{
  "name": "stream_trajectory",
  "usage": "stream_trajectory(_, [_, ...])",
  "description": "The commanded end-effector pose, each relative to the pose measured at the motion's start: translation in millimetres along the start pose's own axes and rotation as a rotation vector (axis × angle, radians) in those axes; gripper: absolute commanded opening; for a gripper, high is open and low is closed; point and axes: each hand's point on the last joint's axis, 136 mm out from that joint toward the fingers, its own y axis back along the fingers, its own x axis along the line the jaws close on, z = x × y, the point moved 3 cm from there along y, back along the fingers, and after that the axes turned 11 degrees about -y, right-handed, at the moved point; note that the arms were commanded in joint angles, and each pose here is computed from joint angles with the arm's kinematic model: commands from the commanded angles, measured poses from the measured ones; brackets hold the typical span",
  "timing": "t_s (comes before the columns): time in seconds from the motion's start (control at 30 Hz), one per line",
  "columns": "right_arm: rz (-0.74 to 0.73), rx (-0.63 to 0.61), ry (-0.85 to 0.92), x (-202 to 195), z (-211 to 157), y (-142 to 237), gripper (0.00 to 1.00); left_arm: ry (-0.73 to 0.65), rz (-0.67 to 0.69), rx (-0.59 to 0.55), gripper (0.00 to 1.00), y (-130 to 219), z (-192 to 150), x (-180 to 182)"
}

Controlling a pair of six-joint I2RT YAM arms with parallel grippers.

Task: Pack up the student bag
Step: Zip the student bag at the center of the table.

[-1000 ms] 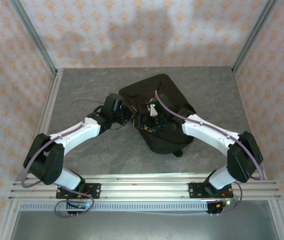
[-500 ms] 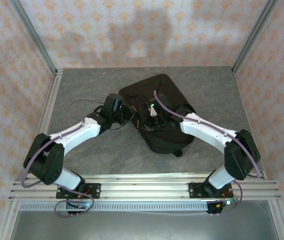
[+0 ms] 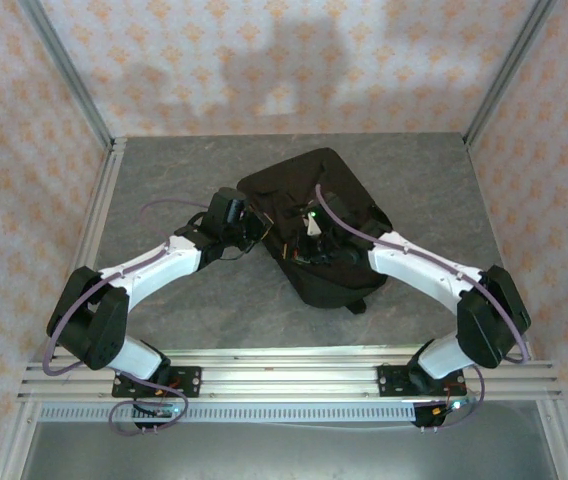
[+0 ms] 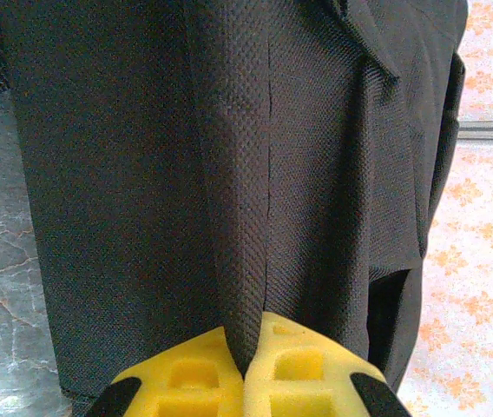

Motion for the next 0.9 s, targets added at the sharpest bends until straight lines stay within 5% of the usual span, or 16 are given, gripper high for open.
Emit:
stream_trajectory(0.0, [0.008,0.013,0.001,-1,-3,4,0.07,-0.036,-0.058,-0.034,0.00,11,8,-15])
stream_trajectory(0.1, [0.024,0.063,-0.009,1,-7,-2,0.31,-0.037,-0.057,-0.031,0.00,10,8,-15])
stream_trajectory(0.23, [0.041,0.127,-0.032,1,-12,-10,0.43,-0.042,-0.051,-0.031,0.00,10,7,-13])
stream_trajectory(0.87, [0.106,0.173,-0.064,15,-14,-2,0.24,-0.045,-0.041,-0.025,0.00,6,8,-9])
